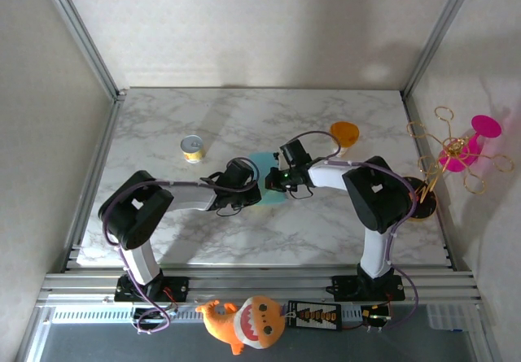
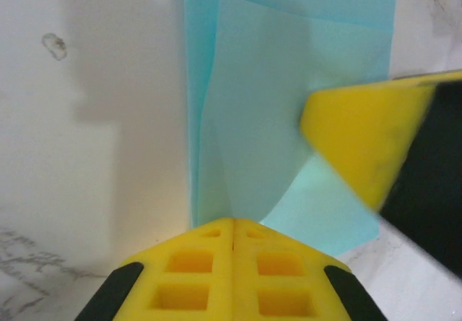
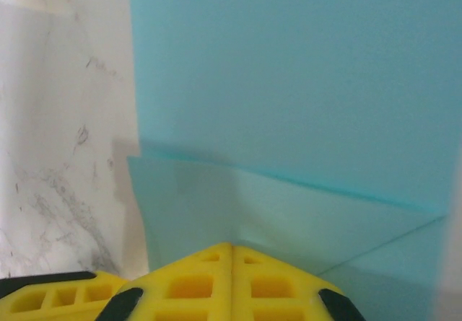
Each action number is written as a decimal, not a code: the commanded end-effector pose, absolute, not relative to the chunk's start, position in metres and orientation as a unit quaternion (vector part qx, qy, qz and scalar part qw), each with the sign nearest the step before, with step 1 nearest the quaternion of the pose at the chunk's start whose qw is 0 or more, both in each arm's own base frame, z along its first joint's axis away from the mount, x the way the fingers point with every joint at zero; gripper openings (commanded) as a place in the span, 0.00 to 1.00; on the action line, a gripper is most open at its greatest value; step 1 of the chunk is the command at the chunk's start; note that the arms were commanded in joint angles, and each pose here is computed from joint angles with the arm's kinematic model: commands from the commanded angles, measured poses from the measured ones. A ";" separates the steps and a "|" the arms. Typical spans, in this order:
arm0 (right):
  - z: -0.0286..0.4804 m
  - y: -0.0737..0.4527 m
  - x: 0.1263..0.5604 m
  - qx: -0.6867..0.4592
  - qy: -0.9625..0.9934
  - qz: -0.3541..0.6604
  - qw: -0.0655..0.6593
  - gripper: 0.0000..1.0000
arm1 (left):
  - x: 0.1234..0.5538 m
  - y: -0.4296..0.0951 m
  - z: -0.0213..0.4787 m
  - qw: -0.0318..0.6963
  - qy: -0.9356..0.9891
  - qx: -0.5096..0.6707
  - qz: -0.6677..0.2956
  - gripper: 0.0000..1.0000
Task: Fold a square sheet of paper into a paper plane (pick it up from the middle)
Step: Fold the triangle a second time at the center of the table.
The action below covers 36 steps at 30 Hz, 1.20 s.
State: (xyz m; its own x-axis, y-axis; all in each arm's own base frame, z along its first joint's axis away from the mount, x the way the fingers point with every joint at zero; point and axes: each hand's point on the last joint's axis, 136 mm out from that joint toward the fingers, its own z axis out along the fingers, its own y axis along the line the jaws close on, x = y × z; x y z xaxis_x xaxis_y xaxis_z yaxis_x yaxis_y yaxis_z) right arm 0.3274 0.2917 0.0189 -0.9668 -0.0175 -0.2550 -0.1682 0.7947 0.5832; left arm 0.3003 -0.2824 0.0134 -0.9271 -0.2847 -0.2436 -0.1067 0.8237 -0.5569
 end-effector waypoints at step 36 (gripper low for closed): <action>0.055 0.251 0.329 0.119 0.913 0.367 0.129 0.41 | 0.359 -0.268 0.034 0.220 0.929 -0.174 -0.243 0.07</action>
